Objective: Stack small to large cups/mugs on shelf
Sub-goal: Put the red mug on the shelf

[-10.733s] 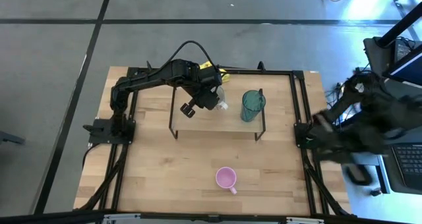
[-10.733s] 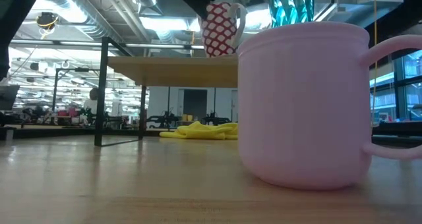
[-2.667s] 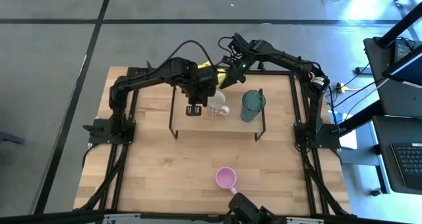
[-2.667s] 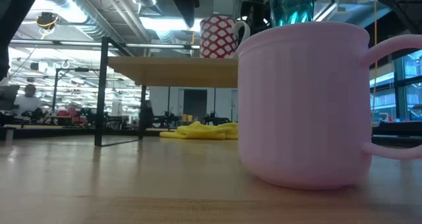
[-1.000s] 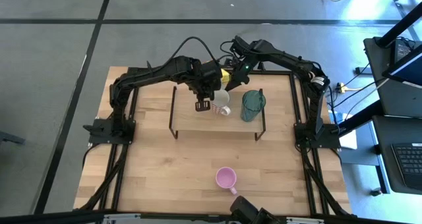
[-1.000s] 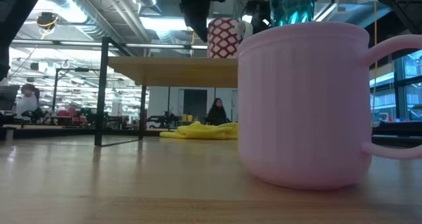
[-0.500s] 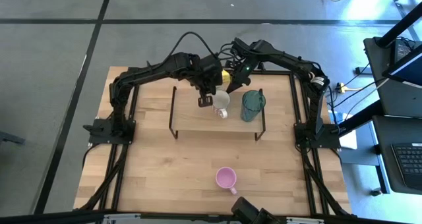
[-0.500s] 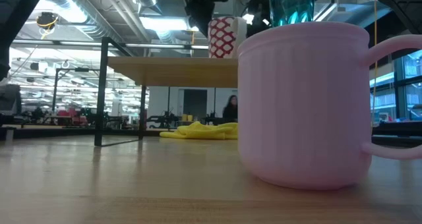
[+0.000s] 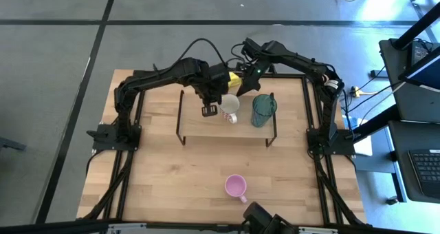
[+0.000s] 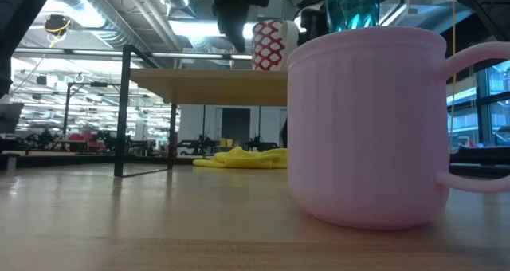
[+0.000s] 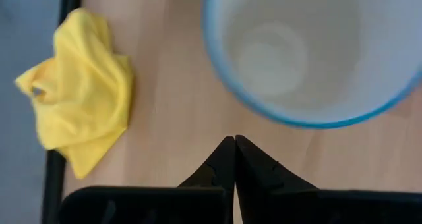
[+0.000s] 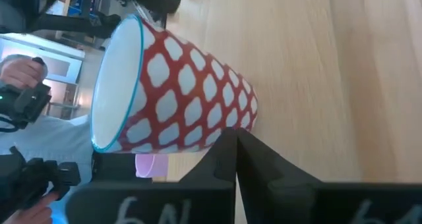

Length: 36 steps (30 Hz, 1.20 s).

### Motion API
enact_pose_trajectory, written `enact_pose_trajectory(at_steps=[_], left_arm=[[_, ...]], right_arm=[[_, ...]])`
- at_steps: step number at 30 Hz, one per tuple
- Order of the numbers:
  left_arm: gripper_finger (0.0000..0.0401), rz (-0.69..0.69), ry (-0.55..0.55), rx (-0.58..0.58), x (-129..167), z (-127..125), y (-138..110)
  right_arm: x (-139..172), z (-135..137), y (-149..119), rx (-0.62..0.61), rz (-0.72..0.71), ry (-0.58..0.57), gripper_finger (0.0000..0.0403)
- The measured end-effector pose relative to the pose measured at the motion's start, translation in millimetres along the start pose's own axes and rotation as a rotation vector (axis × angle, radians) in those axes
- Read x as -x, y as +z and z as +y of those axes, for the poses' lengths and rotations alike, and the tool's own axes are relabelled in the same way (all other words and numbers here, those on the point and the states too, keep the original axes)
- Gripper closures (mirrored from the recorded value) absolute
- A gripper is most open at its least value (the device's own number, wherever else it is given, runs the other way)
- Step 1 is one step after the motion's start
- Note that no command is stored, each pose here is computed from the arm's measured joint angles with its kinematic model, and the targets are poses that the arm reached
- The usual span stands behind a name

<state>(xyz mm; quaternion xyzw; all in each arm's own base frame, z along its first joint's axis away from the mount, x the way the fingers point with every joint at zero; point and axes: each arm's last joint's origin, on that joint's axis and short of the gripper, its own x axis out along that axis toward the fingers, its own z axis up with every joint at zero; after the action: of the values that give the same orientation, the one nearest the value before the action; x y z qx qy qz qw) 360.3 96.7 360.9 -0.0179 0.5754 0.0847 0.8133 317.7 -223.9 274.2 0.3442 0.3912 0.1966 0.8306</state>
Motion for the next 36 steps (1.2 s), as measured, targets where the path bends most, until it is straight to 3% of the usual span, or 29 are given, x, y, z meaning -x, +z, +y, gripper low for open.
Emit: enact_pose_trajectory(at_steps=[7,15,26,36], left_arm=[[0.0400,-0.062,0.000,-0.013,0.6,-10.2,7.0],[0.0400,-0.064,0.011,0.011,0.2,0.3,6.3],[0.0400,-0.139,-0.020,-0.014,-0.4,3.6,12.6],[0.0400,-0.024,-0.045,-0.002,-44.6,6.6,-0.6]], right_arm=[[1.6,-1.5,2.1,0.020,-0.020,0.000,0.0396],[1.9,2.1,3.0,0.026,-0.059,0.124,0.0396],[1.9,4.5,-3.0,0.024,-0.031,0.144,0.0396],[0.5,8.4,-6.6,0.018,-0.021,0.190,0.0396]])
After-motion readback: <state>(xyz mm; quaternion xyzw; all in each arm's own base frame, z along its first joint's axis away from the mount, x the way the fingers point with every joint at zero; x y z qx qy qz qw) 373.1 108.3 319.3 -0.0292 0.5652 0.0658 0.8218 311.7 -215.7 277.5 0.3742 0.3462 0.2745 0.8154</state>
